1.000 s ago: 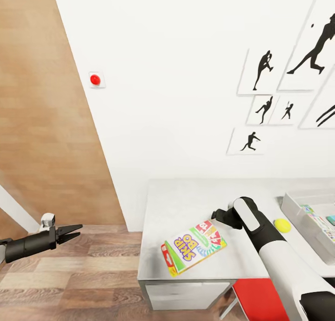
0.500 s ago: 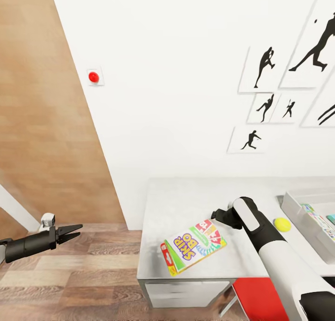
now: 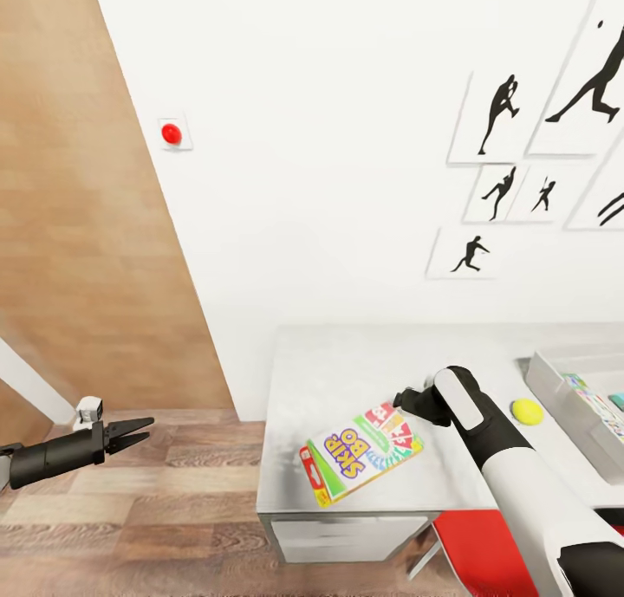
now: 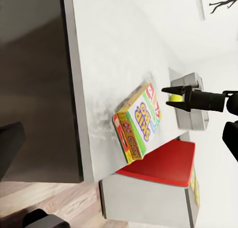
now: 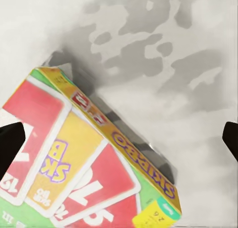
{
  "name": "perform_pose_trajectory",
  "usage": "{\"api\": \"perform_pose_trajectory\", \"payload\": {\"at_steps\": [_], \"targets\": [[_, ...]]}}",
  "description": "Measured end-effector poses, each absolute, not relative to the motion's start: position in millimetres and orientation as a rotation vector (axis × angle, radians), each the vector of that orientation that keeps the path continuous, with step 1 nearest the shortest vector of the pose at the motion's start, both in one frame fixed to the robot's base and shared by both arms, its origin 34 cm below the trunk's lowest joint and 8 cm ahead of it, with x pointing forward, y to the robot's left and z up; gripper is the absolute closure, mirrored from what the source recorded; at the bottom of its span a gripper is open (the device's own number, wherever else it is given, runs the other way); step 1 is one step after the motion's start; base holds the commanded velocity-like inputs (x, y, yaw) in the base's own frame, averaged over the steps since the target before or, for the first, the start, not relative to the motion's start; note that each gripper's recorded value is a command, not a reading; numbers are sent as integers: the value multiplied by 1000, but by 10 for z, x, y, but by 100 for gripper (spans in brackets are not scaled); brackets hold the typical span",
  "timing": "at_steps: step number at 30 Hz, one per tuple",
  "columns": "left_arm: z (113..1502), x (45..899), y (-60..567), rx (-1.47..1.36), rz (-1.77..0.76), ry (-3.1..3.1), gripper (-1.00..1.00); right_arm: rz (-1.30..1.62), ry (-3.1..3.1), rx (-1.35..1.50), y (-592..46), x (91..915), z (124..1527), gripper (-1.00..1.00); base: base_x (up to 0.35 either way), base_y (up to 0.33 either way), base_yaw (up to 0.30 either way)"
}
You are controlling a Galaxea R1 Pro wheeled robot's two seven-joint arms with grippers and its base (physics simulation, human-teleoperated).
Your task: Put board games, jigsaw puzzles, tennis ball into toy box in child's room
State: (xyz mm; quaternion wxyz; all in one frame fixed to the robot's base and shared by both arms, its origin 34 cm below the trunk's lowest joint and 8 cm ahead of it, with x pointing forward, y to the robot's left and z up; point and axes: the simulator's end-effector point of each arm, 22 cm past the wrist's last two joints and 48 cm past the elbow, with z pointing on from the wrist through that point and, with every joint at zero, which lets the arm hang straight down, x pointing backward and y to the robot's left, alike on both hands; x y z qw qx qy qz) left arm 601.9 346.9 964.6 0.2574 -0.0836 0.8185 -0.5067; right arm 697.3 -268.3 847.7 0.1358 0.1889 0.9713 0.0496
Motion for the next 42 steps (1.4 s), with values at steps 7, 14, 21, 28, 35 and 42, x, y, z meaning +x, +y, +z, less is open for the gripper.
{"api": "perform_pose_trajectory", "payload": {"at_steps": [7,14,21,28,35,42], "targets": [[9612,6016,3469,-232,-1375,2226,-100,142,2819,548,-2682,6963,8438,-100,-118,111,0],[9611,6017,3469,-233,-1376,2225,-100,143,2820,548,-2678,6961,8434,-100,-20,20,0],[9608,6014,3469,-233,-1376,2227,-100,142,2820,548,-2679,6961,8433,-100,-2,15,0],[9608,6014,3469,-233,-1376,2226,-100,143,2820,548,-2677,6960,8433,-100,32,45,0],[9604,6016,3468,-234,-1377,2226,-100,143,2822,548,-2672,6959,8425,-100,8,6,0],[9569,6012,3466,-240,-1379,2232,-100,142,2828,550,-2672,6948,8386,-100,1,1,0]]}}
